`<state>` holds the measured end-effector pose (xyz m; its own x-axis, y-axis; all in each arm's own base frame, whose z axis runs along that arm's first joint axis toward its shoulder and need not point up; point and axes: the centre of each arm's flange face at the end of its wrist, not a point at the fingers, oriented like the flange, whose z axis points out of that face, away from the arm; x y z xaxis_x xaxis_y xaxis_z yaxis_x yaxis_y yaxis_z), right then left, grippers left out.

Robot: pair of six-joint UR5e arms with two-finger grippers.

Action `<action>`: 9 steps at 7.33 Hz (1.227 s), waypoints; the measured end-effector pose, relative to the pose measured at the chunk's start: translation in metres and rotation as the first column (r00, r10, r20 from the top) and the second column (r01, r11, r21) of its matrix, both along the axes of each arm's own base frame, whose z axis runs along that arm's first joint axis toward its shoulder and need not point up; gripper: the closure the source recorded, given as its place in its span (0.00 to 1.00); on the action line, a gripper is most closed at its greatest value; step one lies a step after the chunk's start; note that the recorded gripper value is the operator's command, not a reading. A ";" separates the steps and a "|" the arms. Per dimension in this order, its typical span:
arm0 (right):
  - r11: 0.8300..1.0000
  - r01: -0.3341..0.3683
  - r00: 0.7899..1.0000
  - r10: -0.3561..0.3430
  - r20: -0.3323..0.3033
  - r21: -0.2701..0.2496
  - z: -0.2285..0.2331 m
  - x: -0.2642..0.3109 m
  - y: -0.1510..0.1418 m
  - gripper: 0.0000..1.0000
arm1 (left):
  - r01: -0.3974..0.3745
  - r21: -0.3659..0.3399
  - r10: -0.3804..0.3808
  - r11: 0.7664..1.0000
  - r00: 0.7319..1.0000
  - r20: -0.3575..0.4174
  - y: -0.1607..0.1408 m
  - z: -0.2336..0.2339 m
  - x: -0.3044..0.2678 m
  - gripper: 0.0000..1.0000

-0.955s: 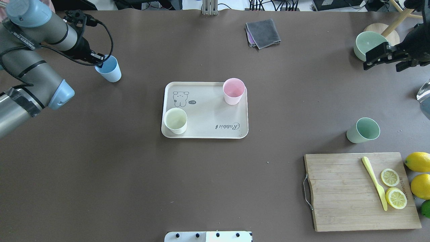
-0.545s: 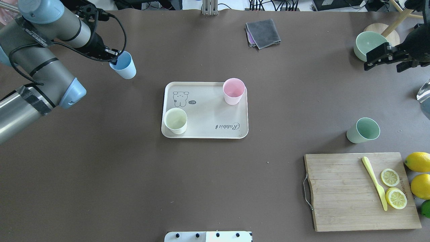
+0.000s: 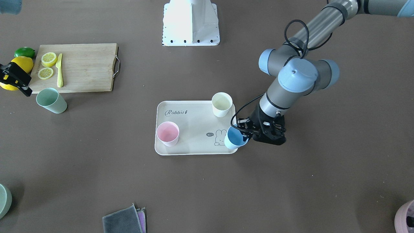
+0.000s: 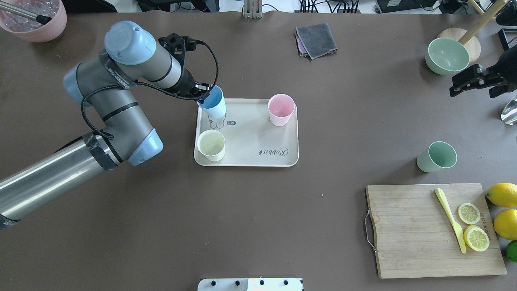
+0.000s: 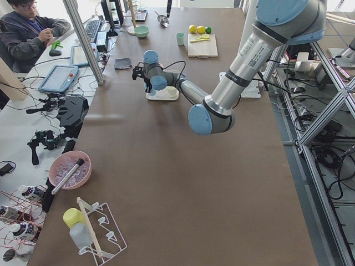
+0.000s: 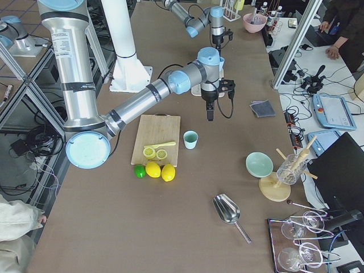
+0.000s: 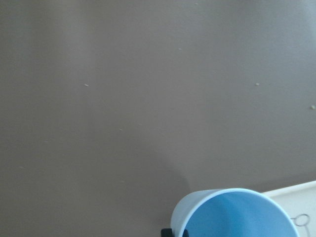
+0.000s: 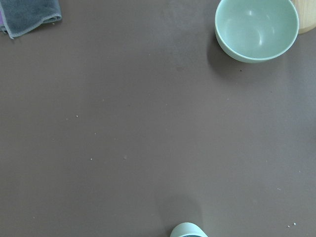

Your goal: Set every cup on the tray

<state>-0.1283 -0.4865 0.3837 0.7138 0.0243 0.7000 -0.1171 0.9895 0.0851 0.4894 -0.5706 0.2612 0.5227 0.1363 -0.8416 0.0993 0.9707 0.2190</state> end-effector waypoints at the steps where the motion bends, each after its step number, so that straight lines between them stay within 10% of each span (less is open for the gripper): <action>1: 1.000 0.013 1.000 -0.013 -0.011 0.001 0.010 0.005 0.004 0.00 | 0.008 -0.003 -0.008 1.000 1.000 -0.004 0.008 -0.007 0.012 1.00; 2: 1.000 0.022 1.000 -0.022 -0.019 0.001 0.017 0.008 0.008 0.00 | 0.009 -0.002 -0.009 1.000 1.000 -0.003 0.011 -0.009 0.017 0.04; 6: 1.000 0.016 1.000 -0.016 -0.011 -0.004 0.046 0.017 0.031 0.02 | 0.021 0.026 -0.022 0.999 0.999 0.038 0.009 -0.027 -0.024 0.02; 9: 0.999 -0.017 1.000 0.018 0.025 -0.043 0.076 -0.012 0.066 0.08 | -0.090 0.105 0.069 0.990 0.980 0.184 0.011 0.008 -0.181 0.02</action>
<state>-0.1404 -0.4206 0.4592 0.6953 0.0668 0.7156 -0.1363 0.9899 0.0400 0.3080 -0.5591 0.2693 0.6476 0.2718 -0.7119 -0.0280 0.9421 0.3342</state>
